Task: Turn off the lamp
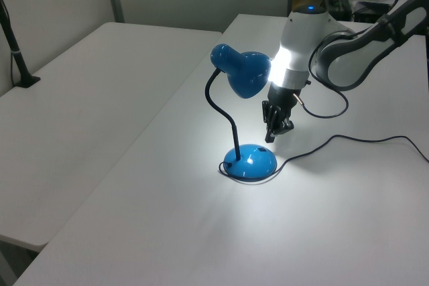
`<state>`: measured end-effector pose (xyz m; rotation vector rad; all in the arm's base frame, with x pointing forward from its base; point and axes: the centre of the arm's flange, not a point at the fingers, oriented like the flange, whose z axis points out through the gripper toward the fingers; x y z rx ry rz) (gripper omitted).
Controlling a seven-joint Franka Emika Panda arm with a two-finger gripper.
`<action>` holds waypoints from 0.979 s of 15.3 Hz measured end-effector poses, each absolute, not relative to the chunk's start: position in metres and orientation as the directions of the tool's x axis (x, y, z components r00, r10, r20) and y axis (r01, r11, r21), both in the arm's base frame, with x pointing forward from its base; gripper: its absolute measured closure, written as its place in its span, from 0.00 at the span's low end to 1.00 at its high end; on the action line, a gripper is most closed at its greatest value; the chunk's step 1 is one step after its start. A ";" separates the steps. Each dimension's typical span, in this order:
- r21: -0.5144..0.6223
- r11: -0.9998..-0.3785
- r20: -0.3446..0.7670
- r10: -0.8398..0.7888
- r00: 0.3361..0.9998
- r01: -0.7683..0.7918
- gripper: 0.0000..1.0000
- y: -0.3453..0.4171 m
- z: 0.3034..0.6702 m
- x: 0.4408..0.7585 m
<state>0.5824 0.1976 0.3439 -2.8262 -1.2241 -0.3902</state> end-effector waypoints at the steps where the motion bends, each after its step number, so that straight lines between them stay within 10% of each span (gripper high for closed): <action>1: 0.073 -0.682 0.253 0.718 0.648 0.727 0.99 0.199 0.342 0.583; 15: 0.076 -0.681 0.272 0.716 0.642 0.728 0.99 0.202 0.327 0.583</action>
